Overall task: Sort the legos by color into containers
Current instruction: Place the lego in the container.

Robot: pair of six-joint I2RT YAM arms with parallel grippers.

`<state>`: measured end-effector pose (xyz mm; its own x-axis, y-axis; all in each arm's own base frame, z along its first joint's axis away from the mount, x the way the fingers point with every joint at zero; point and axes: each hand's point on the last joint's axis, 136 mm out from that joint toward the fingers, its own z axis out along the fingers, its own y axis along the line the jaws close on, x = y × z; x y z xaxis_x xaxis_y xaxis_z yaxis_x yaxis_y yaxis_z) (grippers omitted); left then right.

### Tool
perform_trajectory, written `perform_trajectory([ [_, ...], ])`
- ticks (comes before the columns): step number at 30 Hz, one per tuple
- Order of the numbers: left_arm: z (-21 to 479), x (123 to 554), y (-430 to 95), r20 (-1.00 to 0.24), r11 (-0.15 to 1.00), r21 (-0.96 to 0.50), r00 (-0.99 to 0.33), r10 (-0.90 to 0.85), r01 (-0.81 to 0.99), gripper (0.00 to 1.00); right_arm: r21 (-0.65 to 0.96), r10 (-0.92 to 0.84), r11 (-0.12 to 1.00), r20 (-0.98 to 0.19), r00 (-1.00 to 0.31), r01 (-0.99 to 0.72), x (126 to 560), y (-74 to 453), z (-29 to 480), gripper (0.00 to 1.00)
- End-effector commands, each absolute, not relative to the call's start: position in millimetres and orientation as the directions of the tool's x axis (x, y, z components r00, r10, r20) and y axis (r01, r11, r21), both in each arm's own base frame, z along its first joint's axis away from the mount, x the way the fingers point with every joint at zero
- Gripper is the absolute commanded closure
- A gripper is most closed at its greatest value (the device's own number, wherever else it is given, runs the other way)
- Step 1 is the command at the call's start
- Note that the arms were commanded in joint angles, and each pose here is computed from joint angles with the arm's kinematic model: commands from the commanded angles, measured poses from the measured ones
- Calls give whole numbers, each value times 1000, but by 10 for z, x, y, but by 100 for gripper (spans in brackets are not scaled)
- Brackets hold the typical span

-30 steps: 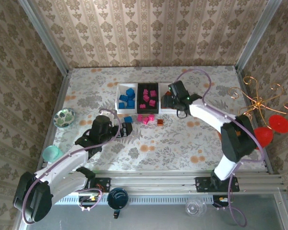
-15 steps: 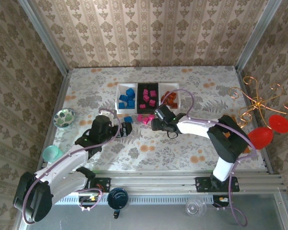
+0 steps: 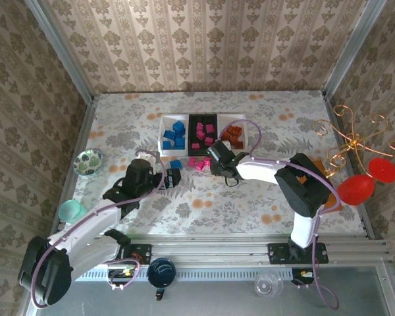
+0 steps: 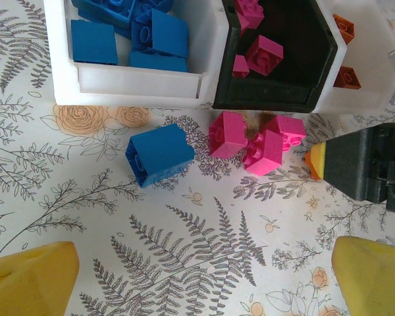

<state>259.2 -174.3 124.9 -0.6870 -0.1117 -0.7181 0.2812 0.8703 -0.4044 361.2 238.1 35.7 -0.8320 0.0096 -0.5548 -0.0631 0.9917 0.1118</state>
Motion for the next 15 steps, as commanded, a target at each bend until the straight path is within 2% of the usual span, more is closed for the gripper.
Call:
perform_trajectory([
  [1,1254,2594,-1681,-721,882,-389,-684,-113,264,0,150,9,984,-584,-812,-96,3539,2404,619,69],
  [7,1248,2615,-1668,-719,885,-388,-685,-118,256,0,204,53,971,-684,-728,-121,3578,2296,1331,71],
  [11,1240,2629,-1715,-716,877,-397,-689,-112,270,0,198,101,978,-713,-693,-61,3882,2069,1583,71],
  [15,1223,2638,-1769,-705,869,-407,-702,-102,282,3,170,136,985,-727,-673,16,4288,1887,1619,71],
])
